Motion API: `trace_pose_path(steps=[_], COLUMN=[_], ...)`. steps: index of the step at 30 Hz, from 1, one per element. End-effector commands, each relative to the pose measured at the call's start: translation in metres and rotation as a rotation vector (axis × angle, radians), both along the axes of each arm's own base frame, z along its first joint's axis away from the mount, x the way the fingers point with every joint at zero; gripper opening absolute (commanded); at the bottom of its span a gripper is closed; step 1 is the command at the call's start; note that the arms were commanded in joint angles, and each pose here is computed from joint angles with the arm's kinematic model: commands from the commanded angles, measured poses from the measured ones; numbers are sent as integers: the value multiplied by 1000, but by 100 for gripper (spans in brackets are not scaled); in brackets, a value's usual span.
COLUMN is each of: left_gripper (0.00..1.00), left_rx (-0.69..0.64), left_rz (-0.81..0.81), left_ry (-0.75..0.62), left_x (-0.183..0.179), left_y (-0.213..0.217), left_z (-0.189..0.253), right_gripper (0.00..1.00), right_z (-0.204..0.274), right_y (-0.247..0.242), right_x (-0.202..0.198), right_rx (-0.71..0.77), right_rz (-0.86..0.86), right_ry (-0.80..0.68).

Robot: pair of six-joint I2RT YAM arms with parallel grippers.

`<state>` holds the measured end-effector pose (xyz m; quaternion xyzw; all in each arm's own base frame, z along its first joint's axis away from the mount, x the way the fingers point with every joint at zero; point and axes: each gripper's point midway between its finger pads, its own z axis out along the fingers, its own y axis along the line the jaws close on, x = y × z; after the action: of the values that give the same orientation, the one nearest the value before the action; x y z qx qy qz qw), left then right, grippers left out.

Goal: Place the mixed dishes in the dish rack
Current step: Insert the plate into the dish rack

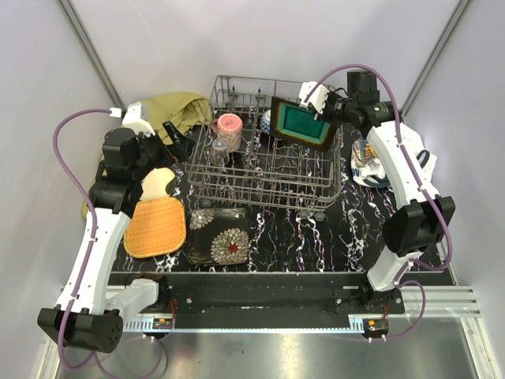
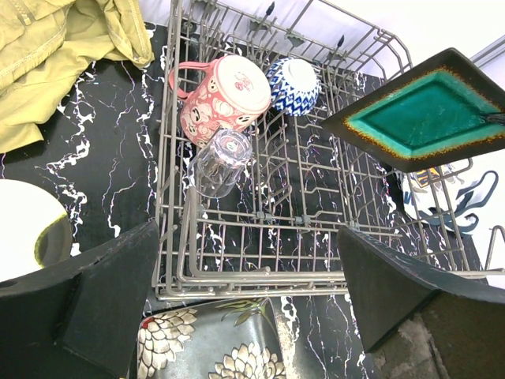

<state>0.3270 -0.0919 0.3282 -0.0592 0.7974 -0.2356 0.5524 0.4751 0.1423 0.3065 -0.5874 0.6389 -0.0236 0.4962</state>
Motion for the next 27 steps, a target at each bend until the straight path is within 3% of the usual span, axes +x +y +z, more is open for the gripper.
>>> trace_pose_path(steps=[1, 25, 27], left_gripper=[99, 99, 99], left_rx=[-2, 9, 7], left_rz=[-13, -20, -22], left_ry=[-65, -63, -61], left_x=[3, -5, -5], left_y=[-1, 1, 1], left_z=[14, 11, 11], right_gripper=[0, 0, 8], right_z=[75, -15, -20], right_y=[16, 42, 42], right_x=[8, -14, -18], right_rx=[-8, -131, -121], right_rz=[47, 27, 15], right_ry=[-271, -67, -47])
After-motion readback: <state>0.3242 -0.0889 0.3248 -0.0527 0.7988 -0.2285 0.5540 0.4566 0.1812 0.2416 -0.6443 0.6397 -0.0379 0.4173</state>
